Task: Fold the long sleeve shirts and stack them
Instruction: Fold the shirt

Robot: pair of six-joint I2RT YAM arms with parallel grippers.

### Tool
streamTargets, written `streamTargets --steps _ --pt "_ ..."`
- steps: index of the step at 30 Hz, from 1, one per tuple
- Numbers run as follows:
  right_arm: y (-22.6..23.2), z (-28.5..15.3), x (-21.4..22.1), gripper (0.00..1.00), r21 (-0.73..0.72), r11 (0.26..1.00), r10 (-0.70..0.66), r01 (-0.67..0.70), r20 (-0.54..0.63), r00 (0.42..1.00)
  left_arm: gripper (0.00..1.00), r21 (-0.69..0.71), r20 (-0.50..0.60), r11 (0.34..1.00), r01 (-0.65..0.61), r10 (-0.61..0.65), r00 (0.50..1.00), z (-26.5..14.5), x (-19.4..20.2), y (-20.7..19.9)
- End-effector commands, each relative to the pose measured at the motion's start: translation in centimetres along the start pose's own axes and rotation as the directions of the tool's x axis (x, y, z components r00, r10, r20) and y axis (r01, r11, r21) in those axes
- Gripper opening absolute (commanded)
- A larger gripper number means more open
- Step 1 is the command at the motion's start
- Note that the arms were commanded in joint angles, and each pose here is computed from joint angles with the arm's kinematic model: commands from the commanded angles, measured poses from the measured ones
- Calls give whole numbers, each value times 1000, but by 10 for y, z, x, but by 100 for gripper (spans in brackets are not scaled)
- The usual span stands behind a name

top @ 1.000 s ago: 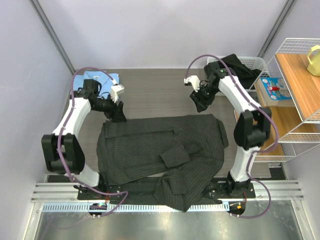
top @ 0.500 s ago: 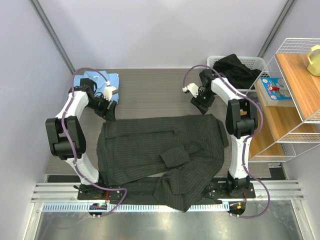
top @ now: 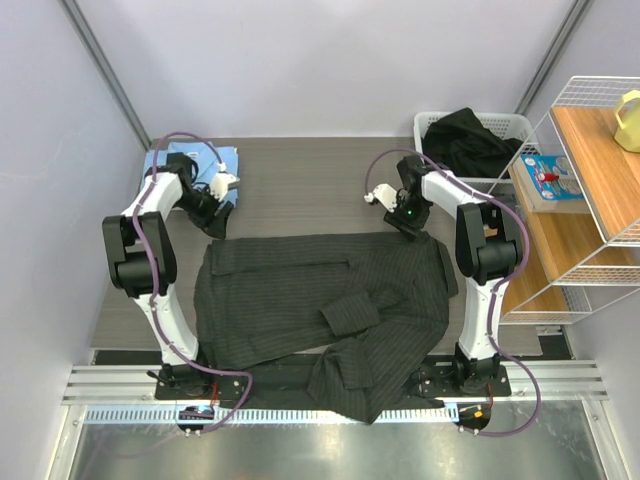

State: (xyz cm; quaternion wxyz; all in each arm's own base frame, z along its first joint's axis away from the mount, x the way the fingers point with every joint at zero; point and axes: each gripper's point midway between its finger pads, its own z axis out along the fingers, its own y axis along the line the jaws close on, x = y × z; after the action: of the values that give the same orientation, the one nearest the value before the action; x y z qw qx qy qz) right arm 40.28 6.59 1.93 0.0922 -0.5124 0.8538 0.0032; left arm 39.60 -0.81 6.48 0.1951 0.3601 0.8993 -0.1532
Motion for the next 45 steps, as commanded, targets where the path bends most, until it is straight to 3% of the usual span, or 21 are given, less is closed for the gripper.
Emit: streamTargets --steps 1,7,9,12,18,23,25,26,28,29,34,35,37,38,40,42,45 --pt "-1 3 1 40 28 1000 -12 12 0 1000 61 48 -51 994 -93 96 994 14 10 -6" --pt "2 4 6 21 51 998 -24 25 -12 1000 40 67 -122 992 -110 118 986 28 34 -11" --pt "-1 1 5 17 85 996 -21 21 -4 1000 26 48 -160 991 -128 134 978 26 42 -9" --pt "-15 -3 7 1 175 984 28 -26 -8 1000 2 -56 -146 984 -172 162 976 12 33 8" --pt "-63 -26 -8 1 418 891 144 -178 110 983 0 -247 -71 962 -118 104 992 -7 0 47" --pt "-80 -28 -15 1 460 863 167 -209 129 977 0 -292 -69 953 -88 71 995 -5 -8 64" --pt "-82 -31 -26 22 424 880 170 -213 138 976 9 -293 -69 953 -71 53 996 -2 -7 67" --pt "-72 -30 -21 38 378 901 187 -215 110 976 24 -278 -60 958 -67 52 997 -2 -9 64" --pt "-72 -47 -27 65 364 903 186 -228 147 972 37 -256 7 964 -68 72 997 -17 -25 52" --pt "-64 -66 -32 69 329 917 172 -227 187 967 45 -211 72 975 -70 87 994 -21 -36 39" --pt "-1 -136 -45 74 127 979 109 -157 323 940 69 -126 348 985 -118 155 925 -84 -78 -37" --pt "21 -146 -55 74 43 992 90 -116 382 920 82 -111 395 988 -109 144 907 -93 -85 -48" --pt "62 -169 -57 74 -33 996 94 -88 430 898 84 -77 472 992 -99 123 873 -107 -89 -73" --pt "81 -174 -59 73 -74 994 102 -76 444 890 96 -90 524 993 -71 108 845 -128 -96 -87" --pt "136 -177 -60 72 -201 979 134 -45 455 880 100 -107 588 993 -56 108 802 -143 -101 -99" --pt "171 -172 -58 71 -284 959 156 -21 459 875 100 -131 680 991 -15 101 726 -174 -113 -116" --pt "211 -153 -51 71 -321 947 172 -21 448 877 100 -95 752 994 51 38 659 -192 -112 -138"
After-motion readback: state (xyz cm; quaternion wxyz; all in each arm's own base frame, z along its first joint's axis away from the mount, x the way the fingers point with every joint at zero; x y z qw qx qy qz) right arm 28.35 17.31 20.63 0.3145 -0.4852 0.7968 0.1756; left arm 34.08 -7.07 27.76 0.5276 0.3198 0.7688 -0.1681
